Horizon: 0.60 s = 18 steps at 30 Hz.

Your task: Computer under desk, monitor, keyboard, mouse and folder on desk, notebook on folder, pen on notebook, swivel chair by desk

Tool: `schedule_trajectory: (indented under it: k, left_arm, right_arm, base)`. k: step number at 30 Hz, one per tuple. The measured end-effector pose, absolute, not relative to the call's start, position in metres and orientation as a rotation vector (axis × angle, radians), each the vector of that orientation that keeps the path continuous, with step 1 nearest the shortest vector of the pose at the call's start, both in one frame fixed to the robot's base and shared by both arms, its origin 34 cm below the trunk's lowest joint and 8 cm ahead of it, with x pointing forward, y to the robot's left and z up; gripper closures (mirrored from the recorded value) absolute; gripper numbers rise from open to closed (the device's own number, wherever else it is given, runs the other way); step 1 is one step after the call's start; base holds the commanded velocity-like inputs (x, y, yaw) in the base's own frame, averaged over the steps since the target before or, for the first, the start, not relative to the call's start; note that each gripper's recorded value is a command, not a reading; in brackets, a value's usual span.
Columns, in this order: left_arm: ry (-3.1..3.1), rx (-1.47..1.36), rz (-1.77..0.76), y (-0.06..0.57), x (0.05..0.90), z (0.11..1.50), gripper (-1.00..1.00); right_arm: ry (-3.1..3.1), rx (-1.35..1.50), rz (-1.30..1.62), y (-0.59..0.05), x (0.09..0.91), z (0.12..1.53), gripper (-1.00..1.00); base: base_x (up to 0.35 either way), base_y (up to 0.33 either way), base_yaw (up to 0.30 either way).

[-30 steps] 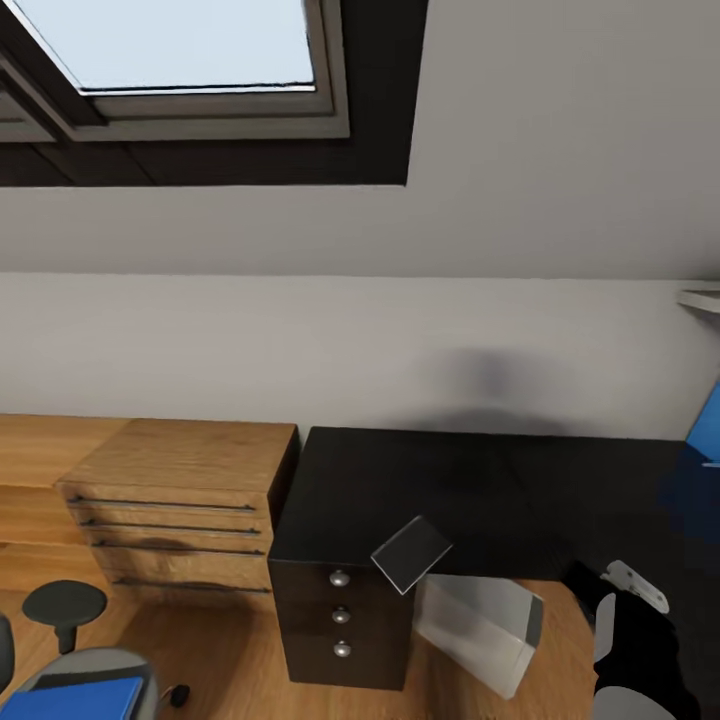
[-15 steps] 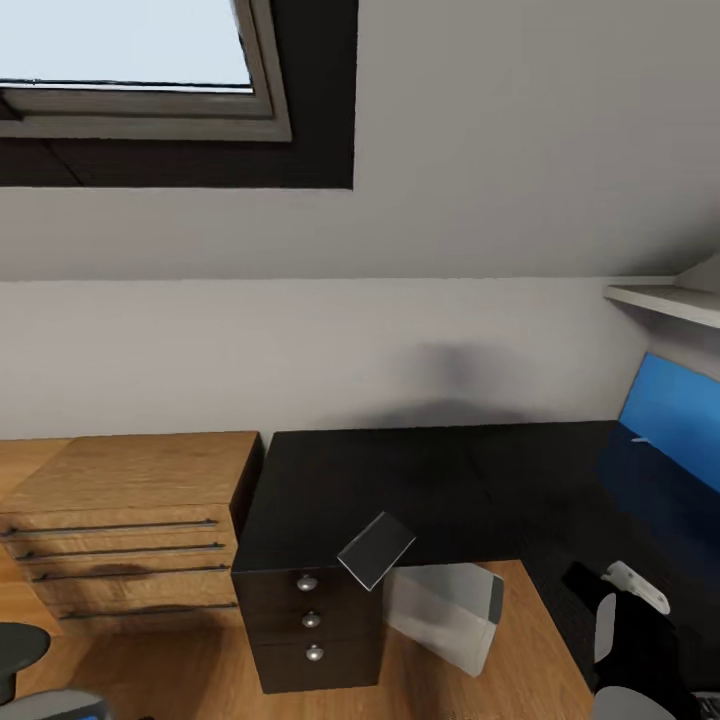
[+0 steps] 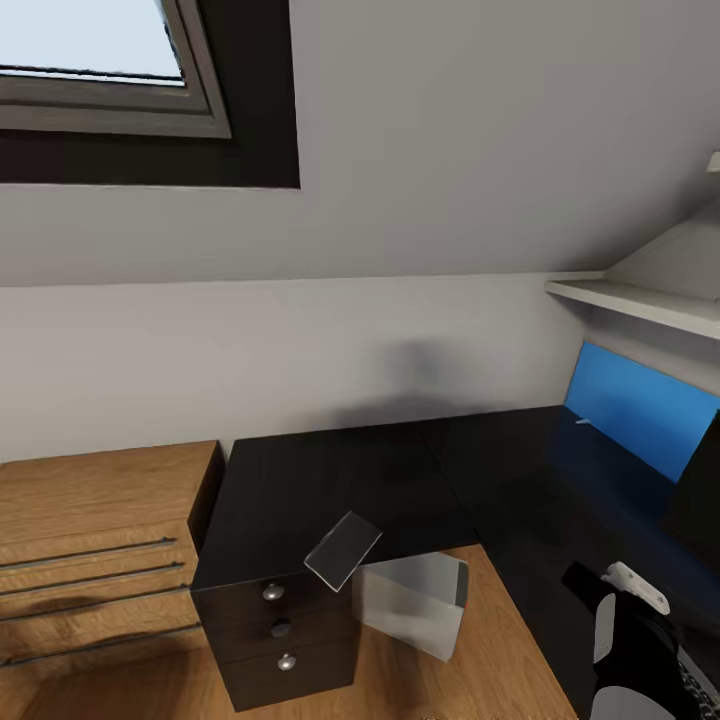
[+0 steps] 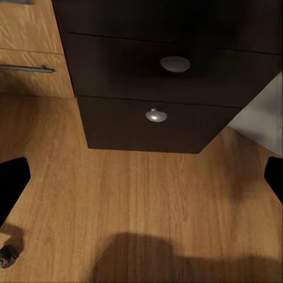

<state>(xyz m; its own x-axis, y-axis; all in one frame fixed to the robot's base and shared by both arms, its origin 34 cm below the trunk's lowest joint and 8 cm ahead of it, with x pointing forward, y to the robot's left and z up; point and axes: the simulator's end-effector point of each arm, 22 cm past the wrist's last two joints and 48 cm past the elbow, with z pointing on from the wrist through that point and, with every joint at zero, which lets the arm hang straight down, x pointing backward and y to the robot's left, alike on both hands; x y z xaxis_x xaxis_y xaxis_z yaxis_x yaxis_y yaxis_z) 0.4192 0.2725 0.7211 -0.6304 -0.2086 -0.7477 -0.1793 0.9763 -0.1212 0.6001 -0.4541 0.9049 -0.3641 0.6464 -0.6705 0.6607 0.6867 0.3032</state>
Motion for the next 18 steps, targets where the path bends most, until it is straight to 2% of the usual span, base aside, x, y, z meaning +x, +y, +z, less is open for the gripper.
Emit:
schedule_trajectory:
  k: [13,18]
  left_arm:
    - [2.267,-0.272,-0.047,0.2714,0.4191,0.721,-1.0]
    - [2.269,-0.272,-0.047,0.2717,0.4184,0.7205,-1.0]
  right_arm:
    - [2.088,0.999,-0.018,-0.4526,0.6008,0.9045,1.0]
    - [2.089,0.997,-0.01,-0.451,0.6016,0.9041,1.0]
  base:
    - [0.0,0.0,-0.26]
    - [0.0,0.0,-0.123]
